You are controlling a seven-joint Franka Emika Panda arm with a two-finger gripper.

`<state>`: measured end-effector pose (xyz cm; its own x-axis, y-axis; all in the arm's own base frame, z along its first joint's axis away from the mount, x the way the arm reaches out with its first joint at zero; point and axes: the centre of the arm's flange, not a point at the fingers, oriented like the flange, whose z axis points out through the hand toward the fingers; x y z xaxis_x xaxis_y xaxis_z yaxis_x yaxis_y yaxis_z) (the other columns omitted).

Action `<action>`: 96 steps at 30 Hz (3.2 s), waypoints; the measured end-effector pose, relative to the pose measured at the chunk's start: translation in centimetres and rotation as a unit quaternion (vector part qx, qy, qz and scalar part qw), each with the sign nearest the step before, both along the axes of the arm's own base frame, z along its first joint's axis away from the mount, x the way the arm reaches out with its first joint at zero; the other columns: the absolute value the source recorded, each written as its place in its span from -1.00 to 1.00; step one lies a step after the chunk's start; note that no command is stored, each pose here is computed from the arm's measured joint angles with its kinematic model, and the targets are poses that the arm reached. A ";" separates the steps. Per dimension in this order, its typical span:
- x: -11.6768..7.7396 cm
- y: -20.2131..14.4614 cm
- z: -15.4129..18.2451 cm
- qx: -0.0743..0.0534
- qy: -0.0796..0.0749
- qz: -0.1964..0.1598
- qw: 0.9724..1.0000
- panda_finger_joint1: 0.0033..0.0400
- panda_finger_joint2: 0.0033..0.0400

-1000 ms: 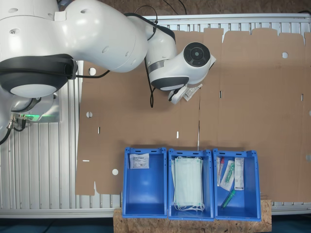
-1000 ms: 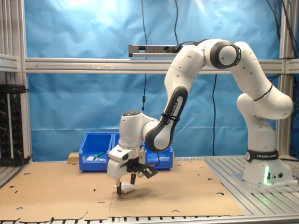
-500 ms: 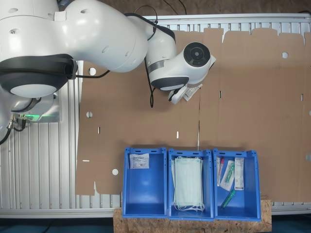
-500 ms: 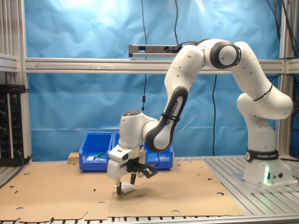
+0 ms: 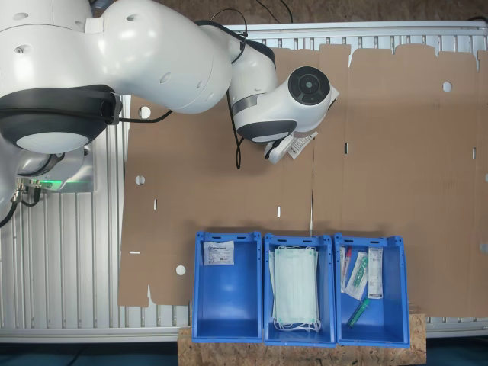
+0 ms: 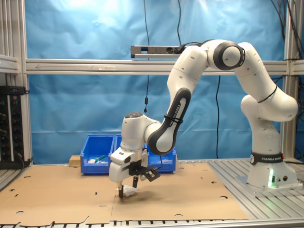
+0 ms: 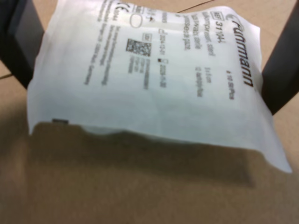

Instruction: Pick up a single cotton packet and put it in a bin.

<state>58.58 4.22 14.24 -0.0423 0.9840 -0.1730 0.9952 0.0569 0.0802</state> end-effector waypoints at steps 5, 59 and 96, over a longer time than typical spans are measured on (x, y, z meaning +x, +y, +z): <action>0.0 0.0 0.0 0.000 0.000 0.000 1.000 1.00 1.00; 0.0 0.0 0.0 0.000 0.000 0.000 1.000 -0.88 -0.88; -2.6 -0.5 11.6 0.042 -0.035 -0.020 0.998 -0.88 -0.88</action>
<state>55.94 3.69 25.85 0.0065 0.9959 -0.0903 0.9882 0.0074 0.1533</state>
